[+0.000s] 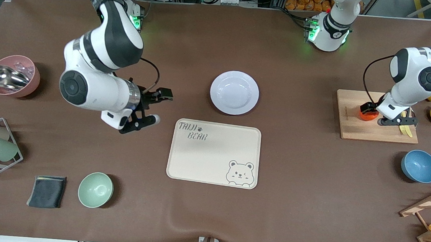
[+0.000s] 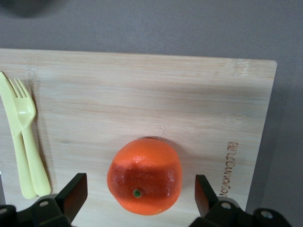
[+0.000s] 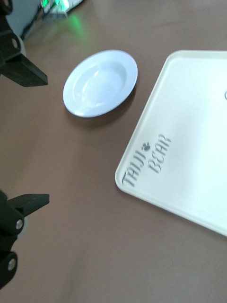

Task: Place orange and plate with both arms
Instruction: 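Close the left gripper around the orange on the cutting board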

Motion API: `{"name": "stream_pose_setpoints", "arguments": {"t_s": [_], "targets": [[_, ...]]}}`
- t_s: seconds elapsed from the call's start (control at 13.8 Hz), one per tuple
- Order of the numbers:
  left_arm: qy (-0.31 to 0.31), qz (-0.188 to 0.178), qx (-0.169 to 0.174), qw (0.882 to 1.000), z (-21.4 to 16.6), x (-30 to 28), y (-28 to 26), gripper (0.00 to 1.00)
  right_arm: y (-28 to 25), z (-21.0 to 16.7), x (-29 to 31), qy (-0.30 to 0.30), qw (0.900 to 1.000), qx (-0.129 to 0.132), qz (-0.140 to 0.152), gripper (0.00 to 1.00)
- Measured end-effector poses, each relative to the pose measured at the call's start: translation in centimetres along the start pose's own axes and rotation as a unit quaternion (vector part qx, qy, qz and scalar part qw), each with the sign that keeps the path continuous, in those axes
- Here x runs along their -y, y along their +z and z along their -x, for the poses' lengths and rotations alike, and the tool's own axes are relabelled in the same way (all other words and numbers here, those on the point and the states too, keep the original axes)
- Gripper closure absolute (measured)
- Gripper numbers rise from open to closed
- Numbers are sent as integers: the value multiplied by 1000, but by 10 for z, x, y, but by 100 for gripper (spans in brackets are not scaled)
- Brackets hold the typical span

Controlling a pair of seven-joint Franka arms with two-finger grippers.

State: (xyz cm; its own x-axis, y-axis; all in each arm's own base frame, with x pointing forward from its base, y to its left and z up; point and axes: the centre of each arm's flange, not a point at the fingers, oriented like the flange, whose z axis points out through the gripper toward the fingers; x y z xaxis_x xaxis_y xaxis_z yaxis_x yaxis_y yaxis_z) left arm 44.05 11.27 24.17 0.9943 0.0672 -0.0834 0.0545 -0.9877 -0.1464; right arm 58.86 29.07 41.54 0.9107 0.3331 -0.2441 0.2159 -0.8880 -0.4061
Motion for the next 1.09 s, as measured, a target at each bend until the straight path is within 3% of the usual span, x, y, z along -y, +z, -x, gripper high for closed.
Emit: {"name": "stream_pose_setpoints", "arguments": {"t_s": [0.29,0.44,0.65,1.09], "targets": [[-2,7,3,1000,1,0,13,0,21,-11,-5,19,999,13,-45,0],[-2,11,4,1000,1,0,20,0,20,-11,-10,24,998,15,-49,0],[-4,13,9,1000,3,4,28,0,30,0,-9,23,996,67,-51,0],[7,12,13,1000,4,3,41,0,56,1,-20,35,993,101,-51,0]]}}
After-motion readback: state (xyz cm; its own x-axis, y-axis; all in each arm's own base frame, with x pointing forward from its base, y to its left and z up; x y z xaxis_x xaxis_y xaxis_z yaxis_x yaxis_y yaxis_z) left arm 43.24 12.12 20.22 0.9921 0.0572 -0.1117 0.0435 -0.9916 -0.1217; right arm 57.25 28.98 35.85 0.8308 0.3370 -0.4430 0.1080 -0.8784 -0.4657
